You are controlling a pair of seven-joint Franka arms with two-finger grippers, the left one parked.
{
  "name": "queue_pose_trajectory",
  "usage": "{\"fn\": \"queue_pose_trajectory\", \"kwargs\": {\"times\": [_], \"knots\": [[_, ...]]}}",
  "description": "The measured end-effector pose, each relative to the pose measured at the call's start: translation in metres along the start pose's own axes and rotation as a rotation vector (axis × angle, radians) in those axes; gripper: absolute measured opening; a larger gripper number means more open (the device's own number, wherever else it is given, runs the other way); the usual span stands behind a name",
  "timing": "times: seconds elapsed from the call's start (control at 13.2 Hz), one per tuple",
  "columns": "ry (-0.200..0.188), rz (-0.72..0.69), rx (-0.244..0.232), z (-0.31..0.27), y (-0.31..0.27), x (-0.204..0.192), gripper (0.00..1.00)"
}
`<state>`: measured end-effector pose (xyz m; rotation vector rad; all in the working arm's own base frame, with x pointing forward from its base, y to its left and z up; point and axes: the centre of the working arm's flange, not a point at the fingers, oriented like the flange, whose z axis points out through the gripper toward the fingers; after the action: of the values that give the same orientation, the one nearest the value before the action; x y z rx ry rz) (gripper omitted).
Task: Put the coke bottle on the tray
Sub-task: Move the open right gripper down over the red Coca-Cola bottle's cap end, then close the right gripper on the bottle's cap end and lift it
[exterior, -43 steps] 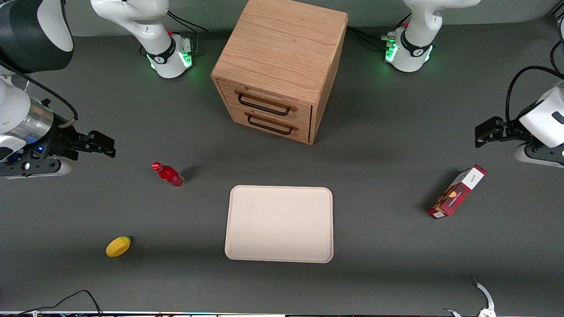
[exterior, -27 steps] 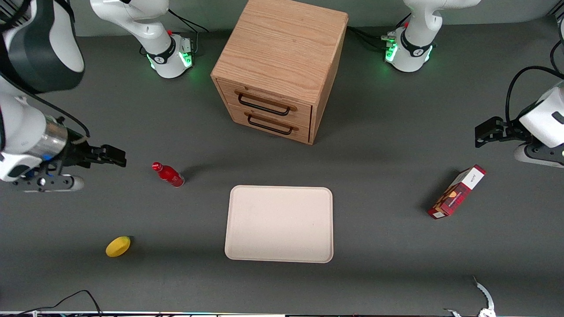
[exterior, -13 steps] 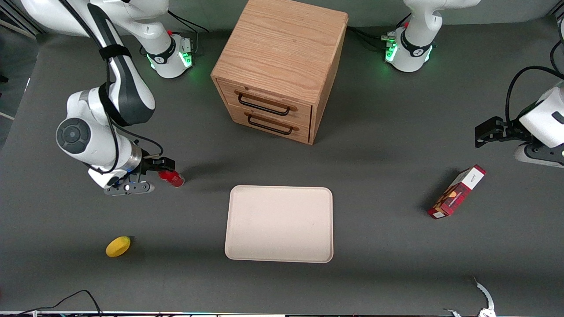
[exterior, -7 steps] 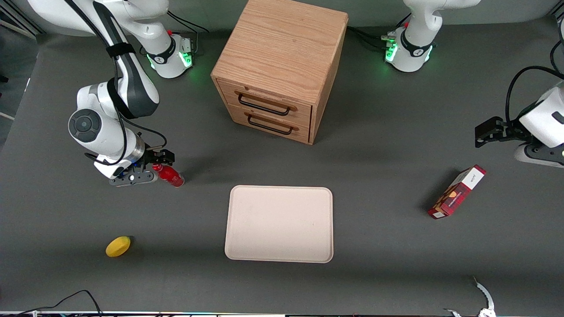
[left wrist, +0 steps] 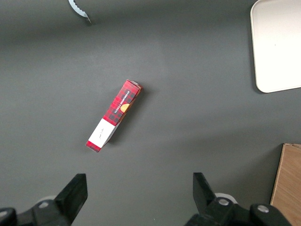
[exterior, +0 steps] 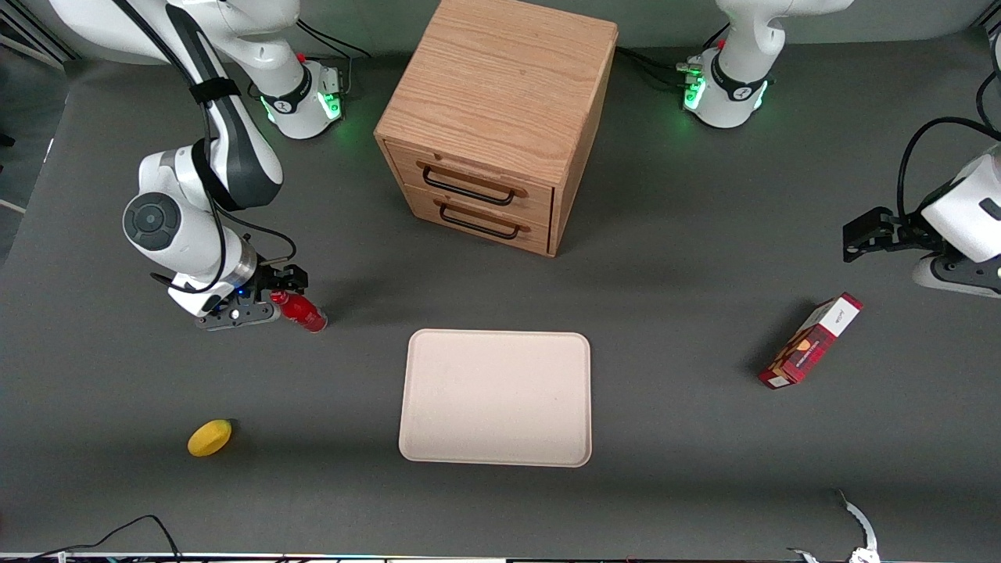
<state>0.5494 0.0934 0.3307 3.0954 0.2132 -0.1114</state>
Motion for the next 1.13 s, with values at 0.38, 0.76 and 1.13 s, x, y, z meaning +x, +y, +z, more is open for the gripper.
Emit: {"fn": "queue_pose_trajectory", "kwargs": {"times": [0.38,0.76,1.13], "knots": [[0.001,0.006,0.0,0.0,0.006,0.0,0.31],[0.011,0.005,-0.001,-0.009,0.007,0.002,0.31],[0.009,0.014,-0.011,-0.122,0.01,0.028,0.31]]}}
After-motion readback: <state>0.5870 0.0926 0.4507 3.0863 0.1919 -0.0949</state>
